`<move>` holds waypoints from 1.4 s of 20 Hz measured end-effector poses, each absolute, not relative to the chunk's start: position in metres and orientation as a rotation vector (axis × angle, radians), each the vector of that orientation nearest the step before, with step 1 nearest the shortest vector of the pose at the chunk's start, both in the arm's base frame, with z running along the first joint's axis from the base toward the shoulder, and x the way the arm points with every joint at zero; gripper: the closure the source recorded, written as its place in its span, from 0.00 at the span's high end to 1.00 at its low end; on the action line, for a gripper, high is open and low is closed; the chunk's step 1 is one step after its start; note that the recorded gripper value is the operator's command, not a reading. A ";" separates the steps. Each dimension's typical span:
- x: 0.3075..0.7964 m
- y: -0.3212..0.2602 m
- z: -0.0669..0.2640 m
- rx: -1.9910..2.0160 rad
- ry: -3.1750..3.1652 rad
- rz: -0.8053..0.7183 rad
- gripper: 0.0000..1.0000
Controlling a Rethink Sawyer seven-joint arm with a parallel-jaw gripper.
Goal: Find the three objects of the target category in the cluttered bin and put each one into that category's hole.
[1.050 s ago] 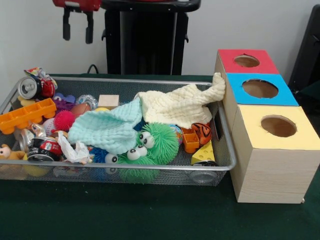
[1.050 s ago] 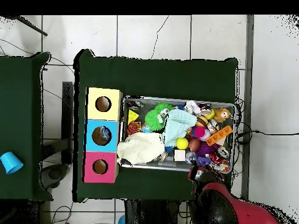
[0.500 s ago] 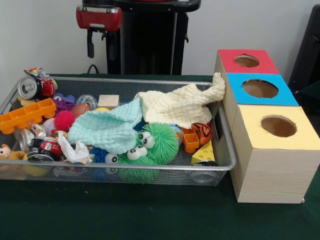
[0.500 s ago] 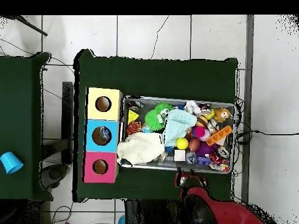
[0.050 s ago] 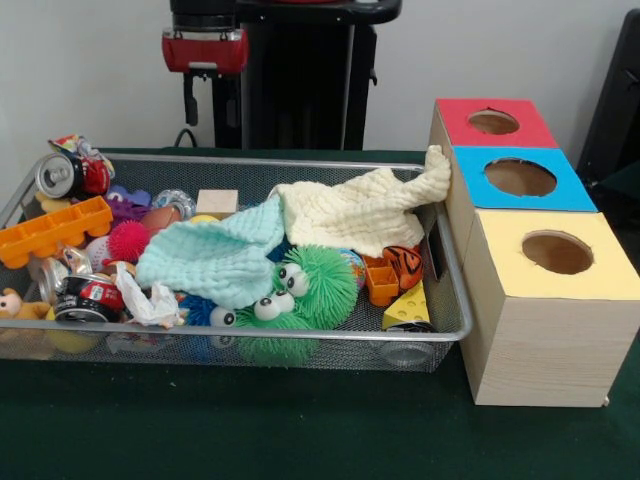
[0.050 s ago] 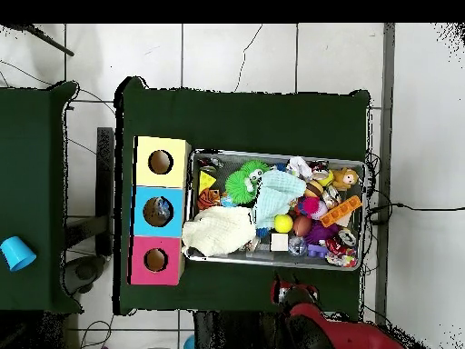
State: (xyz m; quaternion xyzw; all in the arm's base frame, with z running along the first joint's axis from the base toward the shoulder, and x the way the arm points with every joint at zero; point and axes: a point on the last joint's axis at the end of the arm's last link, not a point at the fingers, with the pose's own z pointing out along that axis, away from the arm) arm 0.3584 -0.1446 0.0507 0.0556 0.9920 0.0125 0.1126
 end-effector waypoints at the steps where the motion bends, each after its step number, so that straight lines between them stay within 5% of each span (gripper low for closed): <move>1: 0.354 -0.148 0.049 0.169 2.915 0.042 1.00; 11: 0.318 -0.168 0.032 0.217 2.943 0.095 1.00; 28: 0.335 -0.158 0.029 0.157 2.922 0.131 1.00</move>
